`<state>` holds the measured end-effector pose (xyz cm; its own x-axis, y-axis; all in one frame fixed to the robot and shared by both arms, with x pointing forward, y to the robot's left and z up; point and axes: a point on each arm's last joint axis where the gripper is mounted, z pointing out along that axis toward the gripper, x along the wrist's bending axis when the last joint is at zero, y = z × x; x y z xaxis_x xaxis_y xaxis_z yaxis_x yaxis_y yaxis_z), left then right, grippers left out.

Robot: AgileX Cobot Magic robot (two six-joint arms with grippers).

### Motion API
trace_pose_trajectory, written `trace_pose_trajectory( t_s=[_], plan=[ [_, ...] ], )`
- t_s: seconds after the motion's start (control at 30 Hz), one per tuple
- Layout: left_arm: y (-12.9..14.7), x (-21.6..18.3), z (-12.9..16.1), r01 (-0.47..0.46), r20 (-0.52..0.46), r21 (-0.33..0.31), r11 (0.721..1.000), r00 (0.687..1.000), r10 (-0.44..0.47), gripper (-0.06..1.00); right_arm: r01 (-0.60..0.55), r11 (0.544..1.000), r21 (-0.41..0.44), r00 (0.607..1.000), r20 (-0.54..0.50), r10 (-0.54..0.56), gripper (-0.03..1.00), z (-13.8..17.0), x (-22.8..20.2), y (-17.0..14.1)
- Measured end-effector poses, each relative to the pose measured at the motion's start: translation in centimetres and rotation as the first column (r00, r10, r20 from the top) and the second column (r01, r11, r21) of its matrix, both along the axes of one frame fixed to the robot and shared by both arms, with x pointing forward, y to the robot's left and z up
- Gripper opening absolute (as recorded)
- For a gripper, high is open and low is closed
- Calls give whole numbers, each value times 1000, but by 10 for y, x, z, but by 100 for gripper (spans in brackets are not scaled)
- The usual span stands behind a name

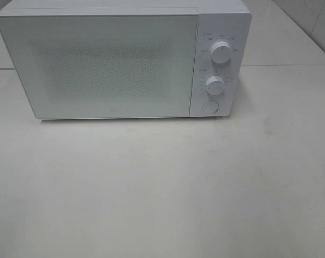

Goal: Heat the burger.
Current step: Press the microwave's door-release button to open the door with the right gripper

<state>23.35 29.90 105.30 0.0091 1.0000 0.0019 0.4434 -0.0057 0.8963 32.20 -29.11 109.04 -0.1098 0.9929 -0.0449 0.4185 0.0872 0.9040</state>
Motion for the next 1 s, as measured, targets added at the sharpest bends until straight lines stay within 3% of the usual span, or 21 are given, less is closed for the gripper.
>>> trace_pose_trajectory(
  t_s=[0.57, 1.0],
  plan=[
    [0, 0, 0, 0, 0, 0, 1000, 1000, 0, 98, -19, 1000, -13, 994, -109, 17, 76, -25, 77, 12],
    [0, 0, 0, 0, 0, 0, 1000, 1000, 0, 98, -19, 1000, 25, 998, -57, 20, 76, -39, 115, 19]
  ],
)
